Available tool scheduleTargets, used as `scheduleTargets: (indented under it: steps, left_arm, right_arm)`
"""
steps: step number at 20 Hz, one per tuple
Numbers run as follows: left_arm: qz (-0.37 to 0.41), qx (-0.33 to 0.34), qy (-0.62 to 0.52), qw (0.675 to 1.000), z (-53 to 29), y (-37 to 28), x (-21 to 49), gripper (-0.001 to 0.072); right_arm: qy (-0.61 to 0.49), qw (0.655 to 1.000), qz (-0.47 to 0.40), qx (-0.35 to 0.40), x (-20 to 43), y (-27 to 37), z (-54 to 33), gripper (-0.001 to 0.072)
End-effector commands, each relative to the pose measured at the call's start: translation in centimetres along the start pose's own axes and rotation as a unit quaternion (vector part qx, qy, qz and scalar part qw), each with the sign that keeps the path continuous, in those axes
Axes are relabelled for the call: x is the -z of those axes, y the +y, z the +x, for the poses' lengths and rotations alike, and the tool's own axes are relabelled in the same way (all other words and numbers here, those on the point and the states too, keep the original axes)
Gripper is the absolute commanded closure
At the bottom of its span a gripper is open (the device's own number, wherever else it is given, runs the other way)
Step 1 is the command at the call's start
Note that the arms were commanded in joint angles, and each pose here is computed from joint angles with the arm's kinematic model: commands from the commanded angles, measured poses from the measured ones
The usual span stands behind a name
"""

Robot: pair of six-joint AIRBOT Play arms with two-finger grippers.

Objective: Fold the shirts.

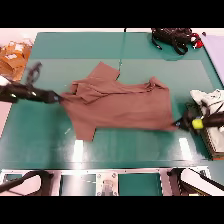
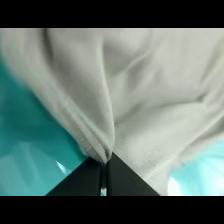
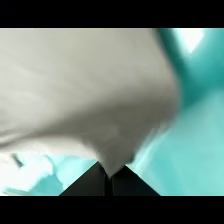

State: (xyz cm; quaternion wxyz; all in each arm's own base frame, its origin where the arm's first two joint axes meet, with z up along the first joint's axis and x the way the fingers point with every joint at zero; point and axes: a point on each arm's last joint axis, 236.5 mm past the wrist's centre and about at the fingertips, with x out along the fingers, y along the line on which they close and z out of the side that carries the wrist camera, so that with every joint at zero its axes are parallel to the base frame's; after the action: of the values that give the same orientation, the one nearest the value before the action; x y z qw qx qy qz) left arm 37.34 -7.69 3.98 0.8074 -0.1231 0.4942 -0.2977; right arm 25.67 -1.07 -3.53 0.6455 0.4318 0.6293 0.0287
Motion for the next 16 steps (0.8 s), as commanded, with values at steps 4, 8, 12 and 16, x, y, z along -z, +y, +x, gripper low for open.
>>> scheduleTargets:
  steps: [4,8,12,16]
  left_arm:
    - [0.204,-0.088,-0.266,0.938,-22.0,-16.8,-10.7,0.0685]
    - [0.309,-0.124,-0.409,0.85,-34.9,-29.3,-10.0,0.0685]
    - [0.345,-0.134,-0.479,0.796,-41.3,-36.1,-7.6,0.0684]
    - [0.297,-0.166,-0.465,0.817,-41.2,-33.4,-7.7,0.0684]
  right_arm:
    - [-0.27,0.917,-0.251,-0.152,-2.3,22.3,-20.5,0.0697]
    - [-0.478,0.779,-0.37,-0.168,6.1,32.8,-34.7,0.0697]
    - [-0.606,0.677,-0.399,-0.122,13.8,35.5,-42.2,0.0697]
    - [-0.623,0.684,-0.372,-0.08,12.6,33.7,-42.7,0.0696]
